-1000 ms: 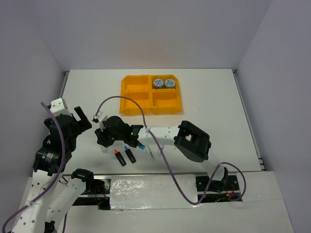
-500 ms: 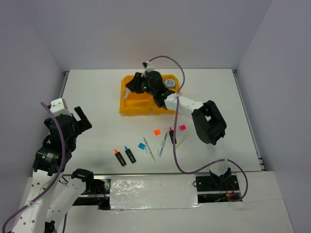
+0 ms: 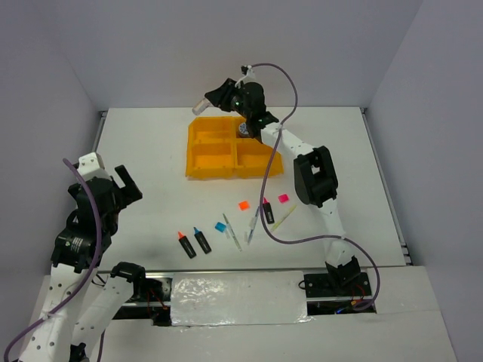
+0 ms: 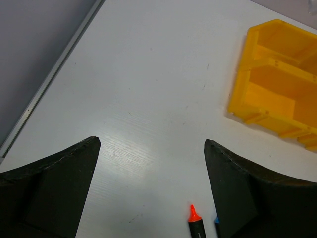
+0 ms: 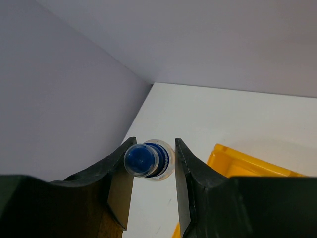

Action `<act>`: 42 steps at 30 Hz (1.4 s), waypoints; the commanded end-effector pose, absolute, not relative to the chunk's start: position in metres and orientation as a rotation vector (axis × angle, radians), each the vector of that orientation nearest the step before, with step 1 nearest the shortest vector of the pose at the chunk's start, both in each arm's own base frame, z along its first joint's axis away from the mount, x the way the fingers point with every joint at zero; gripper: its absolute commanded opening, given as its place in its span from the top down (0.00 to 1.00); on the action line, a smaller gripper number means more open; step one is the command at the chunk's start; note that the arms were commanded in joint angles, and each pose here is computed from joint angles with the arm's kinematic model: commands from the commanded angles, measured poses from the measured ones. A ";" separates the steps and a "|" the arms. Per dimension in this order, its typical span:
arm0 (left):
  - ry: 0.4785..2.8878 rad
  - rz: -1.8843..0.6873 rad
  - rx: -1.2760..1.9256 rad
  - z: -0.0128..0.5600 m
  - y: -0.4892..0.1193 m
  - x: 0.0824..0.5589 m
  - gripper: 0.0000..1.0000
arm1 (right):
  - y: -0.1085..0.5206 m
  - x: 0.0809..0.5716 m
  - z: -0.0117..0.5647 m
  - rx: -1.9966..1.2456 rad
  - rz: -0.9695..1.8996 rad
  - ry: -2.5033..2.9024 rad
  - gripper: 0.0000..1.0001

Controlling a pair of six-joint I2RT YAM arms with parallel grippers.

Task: Sort the stationery into containers
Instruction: Place the stationery in the storage box.

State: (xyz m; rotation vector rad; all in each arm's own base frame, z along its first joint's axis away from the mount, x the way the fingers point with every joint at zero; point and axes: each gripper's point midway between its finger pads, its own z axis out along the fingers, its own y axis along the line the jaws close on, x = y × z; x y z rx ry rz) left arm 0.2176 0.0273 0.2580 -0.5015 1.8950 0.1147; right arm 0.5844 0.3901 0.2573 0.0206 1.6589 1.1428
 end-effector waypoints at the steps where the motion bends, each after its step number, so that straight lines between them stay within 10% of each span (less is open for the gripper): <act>1: 1.864 0.097 -0.498 0.266 0.026 0.224 0.01 | 0.394 0.587 0.270 -0.014 1.122 1.647 0.98; 19: 1.862 0.085 -0.490 0.266 0.024 0.225 0.01 | 0.388 0.572 0.201 -0.035 1.073 1.785 0.83; 21: 1.861 0.085 -0.489 0.266 0.025 0.224 0.01 | 0.389 0.569 0.198 -0.043 1.075 1.794 0.71; 25: 1.859 0.081 -0.490 0.267 0.024 0.224 0.01 | 0.381 0.563 0.221 -0.040 1.065 1.752 0.14; 29: 1.861 0.082 -0.487 0.267 0.024 0.224 0.01 | 0.373 0.559 0.246 -0.058 1.015 1.729 0.01; 42: 1.865 0.090 -0.494 0.266 0.025 0.225 0.01 | 0.297 0.504 0.356 -0.027 0.746 1.659 0.00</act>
